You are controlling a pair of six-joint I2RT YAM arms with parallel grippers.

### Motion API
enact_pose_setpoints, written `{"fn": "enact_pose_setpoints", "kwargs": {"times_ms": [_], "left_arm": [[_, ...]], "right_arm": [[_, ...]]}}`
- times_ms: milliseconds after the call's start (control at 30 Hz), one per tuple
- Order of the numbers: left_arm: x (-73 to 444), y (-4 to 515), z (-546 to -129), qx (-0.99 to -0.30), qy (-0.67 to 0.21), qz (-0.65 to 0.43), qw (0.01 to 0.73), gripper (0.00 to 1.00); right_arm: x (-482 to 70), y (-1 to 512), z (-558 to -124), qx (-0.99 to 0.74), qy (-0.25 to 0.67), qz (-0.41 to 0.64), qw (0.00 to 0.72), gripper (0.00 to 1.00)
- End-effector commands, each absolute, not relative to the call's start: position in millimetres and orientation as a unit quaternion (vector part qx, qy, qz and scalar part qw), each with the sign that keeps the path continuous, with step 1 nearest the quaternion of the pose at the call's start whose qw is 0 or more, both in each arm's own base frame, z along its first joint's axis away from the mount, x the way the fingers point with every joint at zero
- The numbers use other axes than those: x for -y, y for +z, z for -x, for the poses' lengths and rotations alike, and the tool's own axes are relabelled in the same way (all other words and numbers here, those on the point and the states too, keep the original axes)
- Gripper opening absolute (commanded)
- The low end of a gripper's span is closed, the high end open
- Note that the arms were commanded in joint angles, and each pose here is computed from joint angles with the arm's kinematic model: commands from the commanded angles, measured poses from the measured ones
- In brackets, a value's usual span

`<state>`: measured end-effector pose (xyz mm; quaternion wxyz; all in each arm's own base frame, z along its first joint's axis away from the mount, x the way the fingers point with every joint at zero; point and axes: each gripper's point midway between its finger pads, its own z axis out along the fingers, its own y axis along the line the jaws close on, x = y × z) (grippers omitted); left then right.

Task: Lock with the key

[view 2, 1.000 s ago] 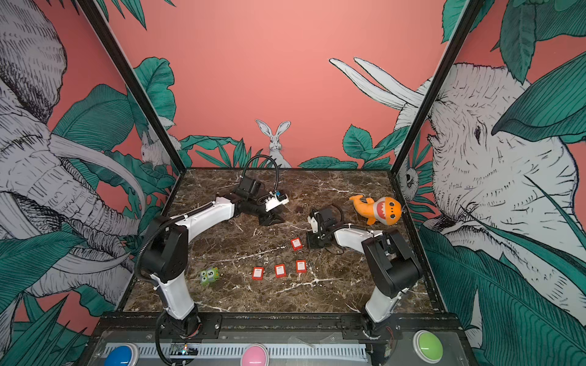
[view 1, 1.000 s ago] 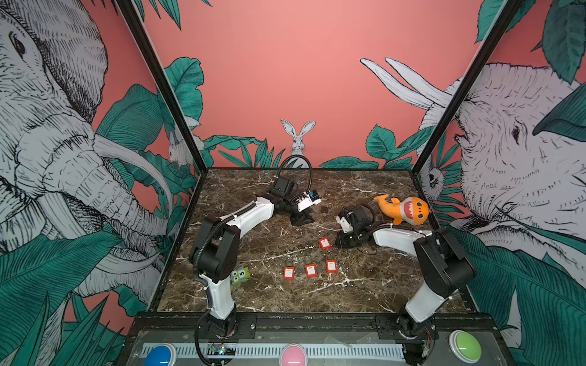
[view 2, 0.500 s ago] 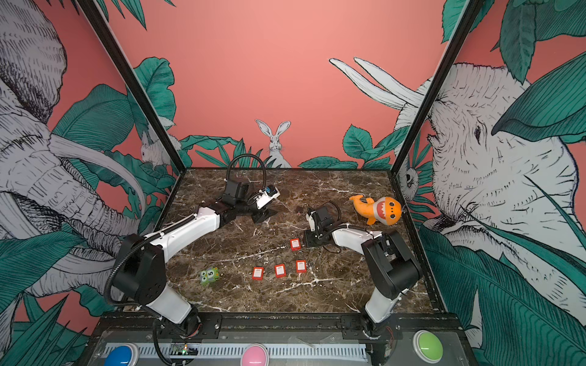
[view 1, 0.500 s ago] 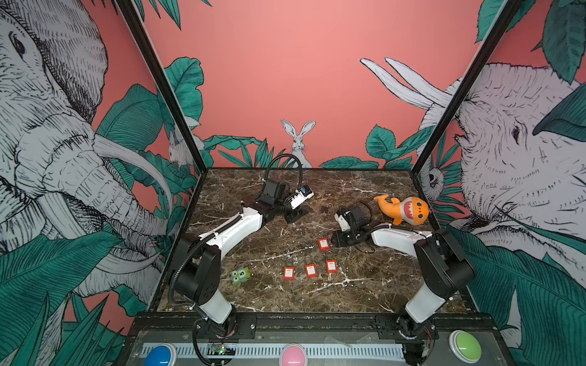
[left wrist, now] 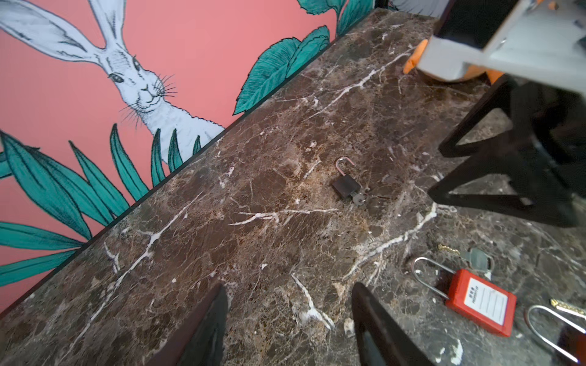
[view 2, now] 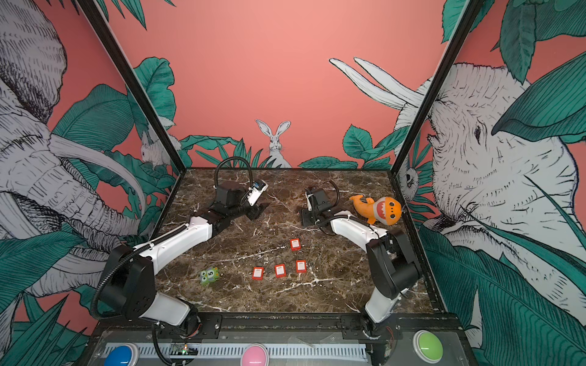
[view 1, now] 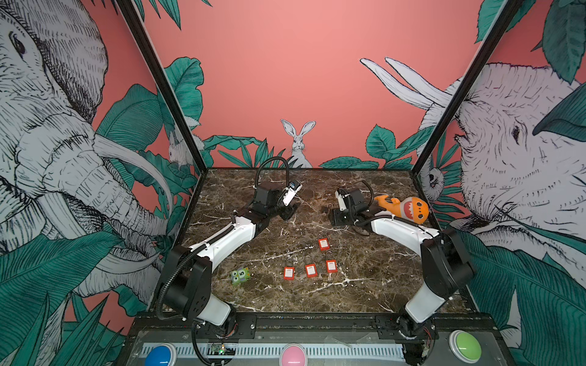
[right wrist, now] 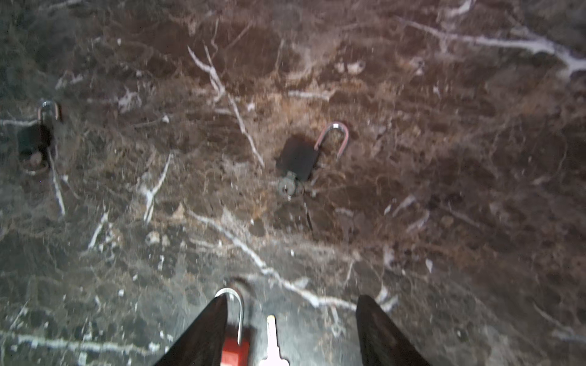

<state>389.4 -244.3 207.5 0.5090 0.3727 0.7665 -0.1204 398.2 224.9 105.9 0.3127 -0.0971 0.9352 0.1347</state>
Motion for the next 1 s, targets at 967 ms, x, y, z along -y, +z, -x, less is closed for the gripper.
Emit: {"fn": "enact_pose_setpoints", "kwargs": {"times_ms": [967], "left_arm": [[217, 223, -410, -0.793, -0.083, -0.267, 0.542, 0.56]], "right_arm": [[-255, 36, -471, -0.961, 0.057, -0.04, 0.267, 0.45]]}}
